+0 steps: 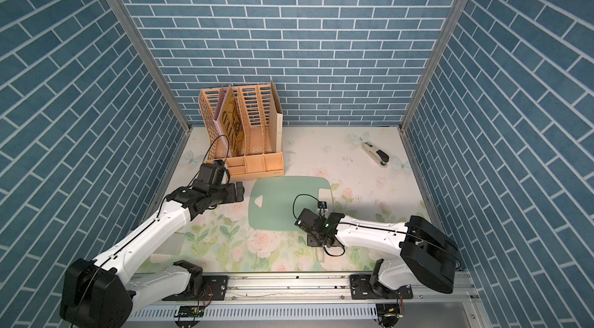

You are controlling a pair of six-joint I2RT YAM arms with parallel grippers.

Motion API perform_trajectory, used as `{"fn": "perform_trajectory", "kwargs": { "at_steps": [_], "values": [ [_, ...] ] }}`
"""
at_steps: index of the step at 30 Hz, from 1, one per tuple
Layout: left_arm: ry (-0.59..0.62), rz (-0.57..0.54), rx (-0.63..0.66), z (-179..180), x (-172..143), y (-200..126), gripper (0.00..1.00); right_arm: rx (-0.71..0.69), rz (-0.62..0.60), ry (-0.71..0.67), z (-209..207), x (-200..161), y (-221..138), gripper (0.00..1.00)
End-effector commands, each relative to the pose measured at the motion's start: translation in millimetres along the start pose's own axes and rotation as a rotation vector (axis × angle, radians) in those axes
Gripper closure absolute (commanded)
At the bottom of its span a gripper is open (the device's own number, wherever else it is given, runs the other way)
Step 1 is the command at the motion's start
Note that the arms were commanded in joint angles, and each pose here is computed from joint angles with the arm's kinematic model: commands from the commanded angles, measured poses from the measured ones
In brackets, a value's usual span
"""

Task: Align the knife with the edge of the cutting board
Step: Place the knife at the edge of the cutting board.

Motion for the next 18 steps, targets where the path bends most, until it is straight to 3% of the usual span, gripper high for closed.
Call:
{"fn": "perform_trajectory", "kwargs": {
  "at_steps": [1,18],
  "values": [
    [0.003,0.007,0.006,1.6,-0.3,1.4,0.00,-0.041,0.061,0.015,-6.4,-8.4,-0.6,1.00],
    [0.003,0.001,-0.003,1.2,-0.2,-0.1,0.00,-0.038,0.049,0.014,-5.2,-6.6,-2.6,1.00]
  ]
}}
Point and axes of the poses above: each gripper's point midway between its finger pads, its own y axis out along the fingers, its own z axis along the line the jaws close on, x = y × z, the point moved 10 cm from there along -y, back along the fingers, and after that the axes turned 3 degrees about y, right-handed, at the moved point
